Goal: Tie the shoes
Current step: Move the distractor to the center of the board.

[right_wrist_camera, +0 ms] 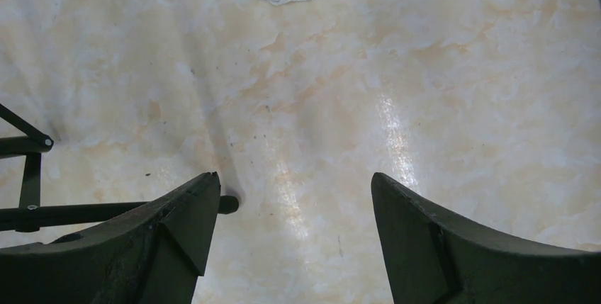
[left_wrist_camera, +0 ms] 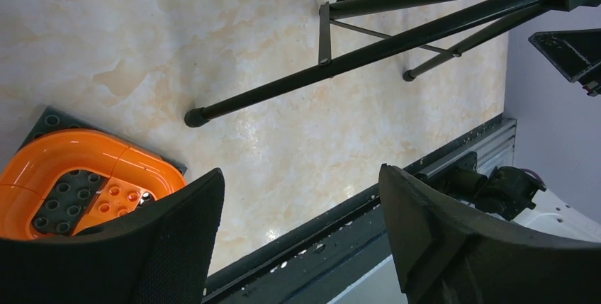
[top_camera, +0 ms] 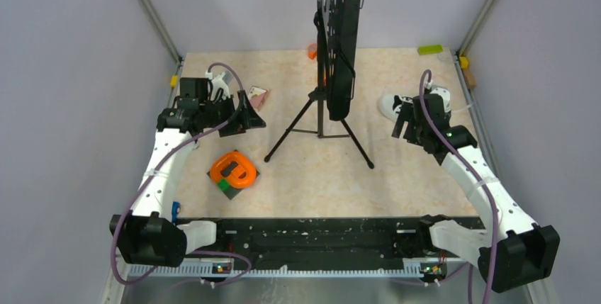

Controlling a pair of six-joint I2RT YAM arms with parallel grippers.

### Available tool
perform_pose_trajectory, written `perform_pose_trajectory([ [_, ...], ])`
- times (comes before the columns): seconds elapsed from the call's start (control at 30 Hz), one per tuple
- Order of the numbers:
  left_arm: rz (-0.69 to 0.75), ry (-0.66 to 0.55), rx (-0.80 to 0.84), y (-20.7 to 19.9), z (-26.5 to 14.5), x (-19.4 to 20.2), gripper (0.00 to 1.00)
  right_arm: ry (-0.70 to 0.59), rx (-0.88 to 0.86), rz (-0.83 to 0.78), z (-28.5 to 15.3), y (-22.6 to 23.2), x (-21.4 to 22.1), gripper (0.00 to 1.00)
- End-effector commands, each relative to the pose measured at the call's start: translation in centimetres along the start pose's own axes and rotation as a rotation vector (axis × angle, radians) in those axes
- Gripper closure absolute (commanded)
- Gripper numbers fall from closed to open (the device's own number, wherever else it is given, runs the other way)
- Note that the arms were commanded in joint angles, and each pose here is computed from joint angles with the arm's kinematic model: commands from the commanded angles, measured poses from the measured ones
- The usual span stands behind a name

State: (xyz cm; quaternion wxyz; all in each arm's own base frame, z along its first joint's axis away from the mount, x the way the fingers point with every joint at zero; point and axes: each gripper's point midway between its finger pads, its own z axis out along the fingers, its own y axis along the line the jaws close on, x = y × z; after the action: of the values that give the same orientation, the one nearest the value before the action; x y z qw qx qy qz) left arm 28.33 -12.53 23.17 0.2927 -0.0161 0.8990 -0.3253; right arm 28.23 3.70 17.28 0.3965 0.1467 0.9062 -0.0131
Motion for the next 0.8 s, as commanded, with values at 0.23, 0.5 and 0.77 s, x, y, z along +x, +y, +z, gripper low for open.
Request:
perform_pose_trajectory([
  [0.23,0.077,-0.029,0.093,-2.9,-1.8,-0.8,0.16,-0.069,-0.239,-0.019,-1.9,3.3,-1.2,0.20],
  [0.5,0.182,0.020,0.111,-6.1,-0.9,2.8,0.16,-0.051,-0.688,-0.047,-5.5,10.2,-0.7,0.17],
  [0.77,0.260,0.039,0.275,-11.7,0.7,7.7,0.17,-0.057,-0.726,-0.024,-6.1,11.0,-1.6,0.16],
])
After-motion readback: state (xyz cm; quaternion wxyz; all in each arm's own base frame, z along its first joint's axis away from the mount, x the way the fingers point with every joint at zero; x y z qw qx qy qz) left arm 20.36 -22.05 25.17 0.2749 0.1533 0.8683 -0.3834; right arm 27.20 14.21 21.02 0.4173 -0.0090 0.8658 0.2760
